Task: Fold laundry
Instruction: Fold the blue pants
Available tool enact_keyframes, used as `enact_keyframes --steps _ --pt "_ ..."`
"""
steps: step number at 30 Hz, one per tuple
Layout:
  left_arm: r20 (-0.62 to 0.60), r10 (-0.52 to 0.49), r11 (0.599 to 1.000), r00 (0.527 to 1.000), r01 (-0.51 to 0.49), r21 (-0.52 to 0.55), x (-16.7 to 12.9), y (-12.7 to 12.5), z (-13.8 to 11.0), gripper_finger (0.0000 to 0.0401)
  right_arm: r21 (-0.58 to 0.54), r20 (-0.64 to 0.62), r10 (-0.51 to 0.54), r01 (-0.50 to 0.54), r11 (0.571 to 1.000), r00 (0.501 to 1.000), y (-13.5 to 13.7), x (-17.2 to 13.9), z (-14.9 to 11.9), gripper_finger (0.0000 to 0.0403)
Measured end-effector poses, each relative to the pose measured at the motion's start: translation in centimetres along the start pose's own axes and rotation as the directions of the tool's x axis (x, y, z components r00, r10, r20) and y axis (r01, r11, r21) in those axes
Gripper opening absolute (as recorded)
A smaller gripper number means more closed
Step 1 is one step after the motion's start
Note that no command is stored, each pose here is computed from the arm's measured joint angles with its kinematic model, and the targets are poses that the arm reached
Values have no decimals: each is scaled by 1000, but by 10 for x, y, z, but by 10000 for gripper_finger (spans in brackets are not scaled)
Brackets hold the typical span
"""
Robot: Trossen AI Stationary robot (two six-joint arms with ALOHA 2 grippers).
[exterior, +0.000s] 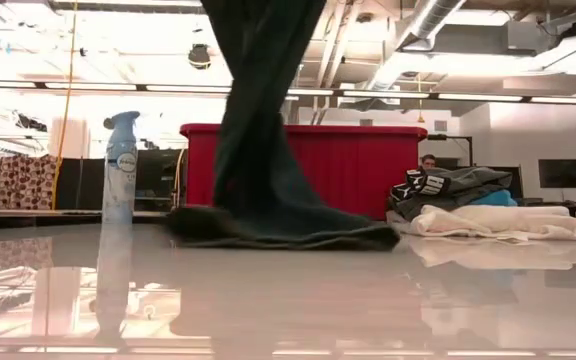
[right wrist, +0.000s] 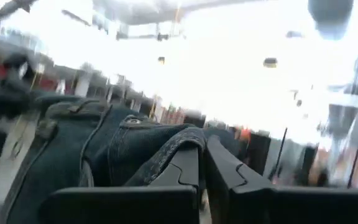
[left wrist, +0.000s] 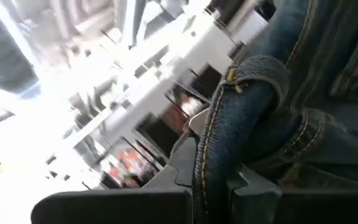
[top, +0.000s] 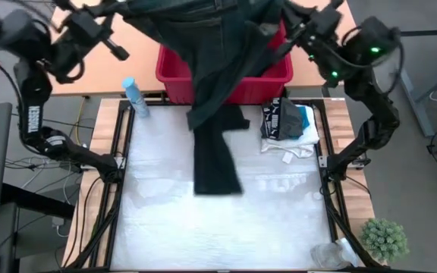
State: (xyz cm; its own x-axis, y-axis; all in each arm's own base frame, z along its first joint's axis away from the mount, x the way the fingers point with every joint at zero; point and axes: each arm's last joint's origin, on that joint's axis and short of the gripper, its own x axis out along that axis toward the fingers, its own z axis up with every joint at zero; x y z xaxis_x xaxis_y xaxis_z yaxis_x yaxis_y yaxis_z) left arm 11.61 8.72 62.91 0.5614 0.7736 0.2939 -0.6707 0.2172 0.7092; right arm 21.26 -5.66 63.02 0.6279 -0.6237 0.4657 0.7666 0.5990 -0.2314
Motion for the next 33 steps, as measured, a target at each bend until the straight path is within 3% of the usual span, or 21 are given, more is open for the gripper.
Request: enact_keyframes --steps 2,5,8,11,13,15,17,18,20,21,23,24,26,29,31,33 --pt "34 35 999 999 -36 15 -7 4 5 0 -53 75 48 -45 998 996 1 -4 8 29" --pt "69 1 1000 998 1 -27 -18 5 12 0 -105 167 284 -269 957 944 7 -15 18 31" --pt "100 -107 989 989 116 -89 -32 -1 15 0 -43 176 500 -501 864 848 17 -28 22 30" --pt "84 -332 927 939 342 -156 -41 -21 12 0 110 12 665 -662 742 747 34 -42 10 29" --pt "21 -519 841 855 515 -169 -49 -39 5 0 233 -140 761 -726 647 633 54 -50 -8 29" --pt "-84 -687 722 722 663 -199 -52 -62 -4 0 368 -283 810 -722 586 513 75 -57 -26 29" --pt "-182 -810 586 557 761 -278 -53 -85 -10 0 470 -410 824 -683 559 392 101 -61 -47 29" --pt "-219 -844 536 490 778 -328 -51 -96 -11 0 501 -460 821 -664 555 339 115 -64 -57 29" --pt "-211 -875 483 436 751 -450 -41 -117 -8 0 538 -533 812 -645 542 238 142 -68 -76 29" --pt "-201 -898 438 391 754 -489 -43 -124 -8 0 542 -568 801 -646 538 190 154 -72 -85 29" --pt "-192 -937 350 294 805 -479 -44 -141 -7 0 526 -647 758 -672 522 82 176 -80 -106 29" --pt "-218 -938 341 269 826 -449 -45 -148 -9 0 514 -680 732 -690 510 34 188 -83 -118 30" --pt "-339 -892 424 299 814 -398 -43 -163 -14 0 497 -727 685 -722 481 -44 209 -88 -141 30" --pt "-510 -723 644 466 722 -253 -36 -171 -17 0 468 -775 623 -755 460 -101 218 -89 -164 29" --pt "-562 -598 759 571 629 -169 -35 -160 -16 1 446 -817 564 -752 486 -120 209 -88 -169 29" --pt "-559 -532 815 636 564 -134 -35 -148 -13 6 391 -875 472 -735 555 -109 197 -89 -172 29"
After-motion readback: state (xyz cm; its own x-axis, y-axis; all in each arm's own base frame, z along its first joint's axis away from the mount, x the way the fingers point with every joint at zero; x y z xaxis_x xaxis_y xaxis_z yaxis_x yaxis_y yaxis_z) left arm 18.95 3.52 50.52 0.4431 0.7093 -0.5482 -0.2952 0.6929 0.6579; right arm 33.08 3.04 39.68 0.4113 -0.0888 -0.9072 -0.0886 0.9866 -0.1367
